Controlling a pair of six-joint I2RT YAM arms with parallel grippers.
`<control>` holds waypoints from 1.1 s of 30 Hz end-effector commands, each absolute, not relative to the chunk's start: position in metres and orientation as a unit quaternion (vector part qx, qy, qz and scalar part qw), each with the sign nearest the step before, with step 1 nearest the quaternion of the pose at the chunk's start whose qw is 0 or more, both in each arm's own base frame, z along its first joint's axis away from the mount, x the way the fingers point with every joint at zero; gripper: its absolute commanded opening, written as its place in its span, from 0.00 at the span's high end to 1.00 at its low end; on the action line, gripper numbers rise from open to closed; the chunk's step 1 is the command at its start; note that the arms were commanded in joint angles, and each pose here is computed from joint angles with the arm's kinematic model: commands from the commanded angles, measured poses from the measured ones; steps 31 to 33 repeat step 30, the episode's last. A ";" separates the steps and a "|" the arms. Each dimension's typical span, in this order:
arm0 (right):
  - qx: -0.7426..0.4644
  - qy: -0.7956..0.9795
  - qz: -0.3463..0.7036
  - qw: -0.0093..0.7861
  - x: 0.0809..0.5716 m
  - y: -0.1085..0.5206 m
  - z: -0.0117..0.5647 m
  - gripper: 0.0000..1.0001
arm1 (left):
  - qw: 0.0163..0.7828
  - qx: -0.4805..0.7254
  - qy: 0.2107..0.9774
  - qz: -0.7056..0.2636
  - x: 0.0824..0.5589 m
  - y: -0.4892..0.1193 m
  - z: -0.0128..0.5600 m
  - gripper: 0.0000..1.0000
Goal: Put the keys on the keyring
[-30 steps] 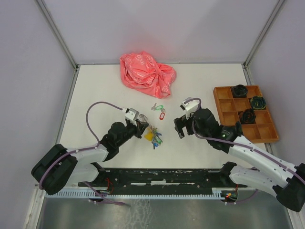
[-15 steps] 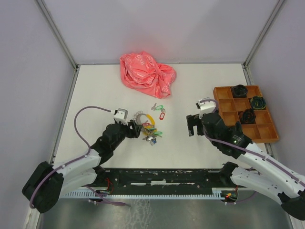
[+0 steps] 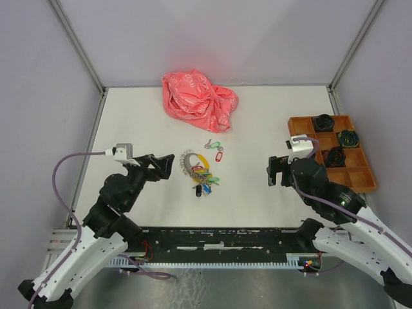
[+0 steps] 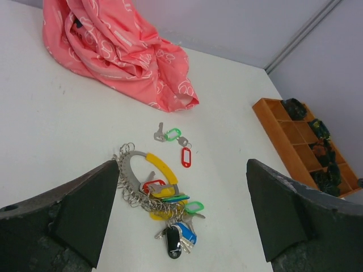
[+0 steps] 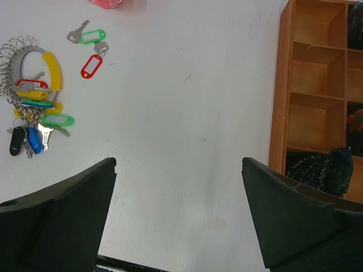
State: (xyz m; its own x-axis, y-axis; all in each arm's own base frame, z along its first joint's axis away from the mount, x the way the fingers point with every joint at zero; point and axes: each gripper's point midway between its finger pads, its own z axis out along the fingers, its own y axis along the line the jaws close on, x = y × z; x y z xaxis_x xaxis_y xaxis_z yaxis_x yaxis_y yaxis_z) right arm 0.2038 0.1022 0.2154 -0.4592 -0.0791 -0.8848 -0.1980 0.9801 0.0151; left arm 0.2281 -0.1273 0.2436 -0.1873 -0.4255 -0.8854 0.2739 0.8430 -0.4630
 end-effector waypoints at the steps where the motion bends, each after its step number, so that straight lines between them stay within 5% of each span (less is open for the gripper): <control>1: -0.056 0.845 0.055 0.529 0.201 0.092 0.234 0.00 | 0.622 -0.030 0.743 -0.246 0.212 -0.113 0.260 0.01; 6: -0.050 0.842 0.054 0.535 0.199 0.086 0.237 0.00 | 0.630 0.048 0.740 -0.229 0.200 -0.114 0.282 0.01; 33: -0.053 0.837 0.038 0.543 0.196 0.075 0.235 0.00 | 0.648 0.033 0.734 -0.201 0.204 -0.101 0.272 0.01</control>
